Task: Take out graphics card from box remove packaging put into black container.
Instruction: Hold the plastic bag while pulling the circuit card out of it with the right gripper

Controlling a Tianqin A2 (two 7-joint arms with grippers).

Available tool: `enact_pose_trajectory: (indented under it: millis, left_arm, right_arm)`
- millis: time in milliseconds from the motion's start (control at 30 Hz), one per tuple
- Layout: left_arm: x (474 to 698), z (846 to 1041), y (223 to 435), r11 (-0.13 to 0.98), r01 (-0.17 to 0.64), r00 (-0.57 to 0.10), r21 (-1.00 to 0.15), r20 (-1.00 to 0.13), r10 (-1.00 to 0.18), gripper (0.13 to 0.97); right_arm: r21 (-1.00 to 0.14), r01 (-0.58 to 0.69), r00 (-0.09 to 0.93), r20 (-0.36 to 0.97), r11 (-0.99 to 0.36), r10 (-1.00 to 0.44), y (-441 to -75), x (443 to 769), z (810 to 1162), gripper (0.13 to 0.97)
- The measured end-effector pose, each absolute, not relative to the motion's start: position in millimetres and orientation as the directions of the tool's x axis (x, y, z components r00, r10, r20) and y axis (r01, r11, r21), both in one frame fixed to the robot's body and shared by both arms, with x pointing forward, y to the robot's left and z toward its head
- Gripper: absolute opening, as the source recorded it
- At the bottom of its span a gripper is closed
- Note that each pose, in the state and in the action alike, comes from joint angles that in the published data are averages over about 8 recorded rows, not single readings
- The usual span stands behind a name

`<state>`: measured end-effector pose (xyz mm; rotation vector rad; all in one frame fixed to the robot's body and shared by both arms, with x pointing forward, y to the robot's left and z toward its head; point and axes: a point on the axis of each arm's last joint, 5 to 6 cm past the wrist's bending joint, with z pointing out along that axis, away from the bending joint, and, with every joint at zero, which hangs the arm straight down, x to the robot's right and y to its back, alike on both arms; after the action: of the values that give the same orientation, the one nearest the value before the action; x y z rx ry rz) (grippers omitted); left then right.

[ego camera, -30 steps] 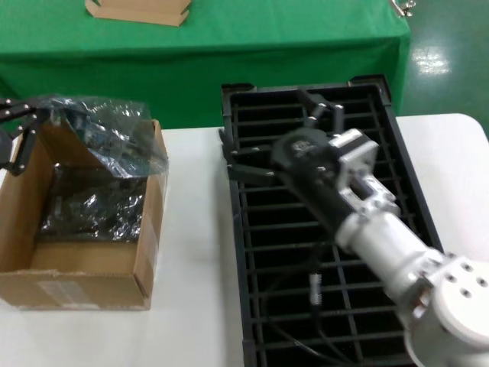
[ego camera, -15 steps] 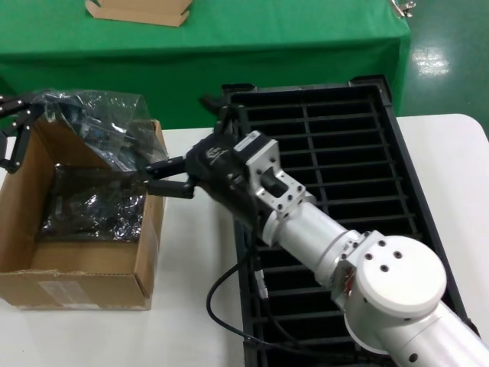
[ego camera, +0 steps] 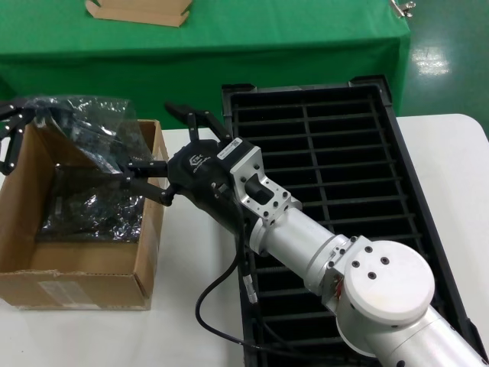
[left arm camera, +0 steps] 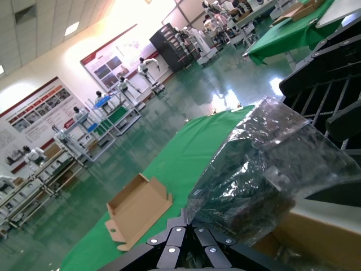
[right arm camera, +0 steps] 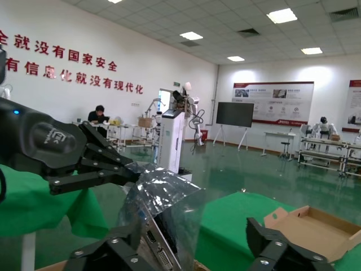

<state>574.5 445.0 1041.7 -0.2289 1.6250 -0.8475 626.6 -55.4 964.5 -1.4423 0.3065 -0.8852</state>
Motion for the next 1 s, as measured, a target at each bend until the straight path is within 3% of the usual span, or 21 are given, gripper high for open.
enact_pose_trajectory:
  millis: [167,433,733,1000]
  left_arm:
    - [580,1040.5,447,0.71,0.294,-0.251,-0.64,-0.768,-0.589,0.139]
    - [586,1041.2,449,0.699,0.291,-0.248,-0.653,-0.757,-0.605,0.139]
    - [587,1041.8,450,0.685,0.302,-0.25,-0.663,-0.749,-0.614,0.139]
    - [581,1042.8,449,0.682,0.316,-0.246,-0.659,-0.752,-0.612,0.139]
  right_arm:
    - [-0.935,0.337,0.669,0.318,-0.107,-0.672,-53,625,963,0.679]
    - [-0.939,0.331,0.693,0.31,-0.095,-0.651,-45,623,958,0.461]
    - [-0.943,0.319,0.714,0.304,-0.093,-0.631,-37,622,951,0.285]
    - [-0.946,0.308,0.717,0.299,-0.099,-0.63,-36,627,947,0.19]
